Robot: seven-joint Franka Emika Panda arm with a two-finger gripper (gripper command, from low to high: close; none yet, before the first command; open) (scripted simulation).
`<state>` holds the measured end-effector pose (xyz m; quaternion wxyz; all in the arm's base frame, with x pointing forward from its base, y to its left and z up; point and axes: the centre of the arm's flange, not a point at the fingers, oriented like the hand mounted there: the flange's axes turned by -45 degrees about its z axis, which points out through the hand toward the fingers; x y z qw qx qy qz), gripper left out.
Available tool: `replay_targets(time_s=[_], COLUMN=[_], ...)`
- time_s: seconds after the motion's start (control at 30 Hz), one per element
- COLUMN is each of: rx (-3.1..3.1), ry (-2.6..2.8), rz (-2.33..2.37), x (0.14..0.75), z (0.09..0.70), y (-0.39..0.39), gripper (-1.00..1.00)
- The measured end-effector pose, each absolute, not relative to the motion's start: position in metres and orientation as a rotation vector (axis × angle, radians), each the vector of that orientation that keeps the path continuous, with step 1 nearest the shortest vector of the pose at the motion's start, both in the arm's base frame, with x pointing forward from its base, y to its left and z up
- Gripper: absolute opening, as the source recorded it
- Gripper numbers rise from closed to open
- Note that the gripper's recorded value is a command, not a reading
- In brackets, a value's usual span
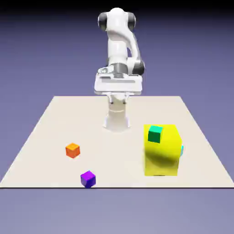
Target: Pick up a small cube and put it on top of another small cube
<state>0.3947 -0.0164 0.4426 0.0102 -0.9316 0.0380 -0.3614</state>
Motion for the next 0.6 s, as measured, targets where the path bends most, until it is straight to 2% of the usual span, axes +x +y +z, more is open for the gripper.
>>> replay_targets(time_s=[0.27, 0.6], rx=[-2.573, -1.427], ry=[1.37, 2.509], rz=[-0.508, 0.161], x=[0.386, 0.282], z=[0.332, 0.2], y=[-0.151, -0.275], gripper=[0.0, 0.0])
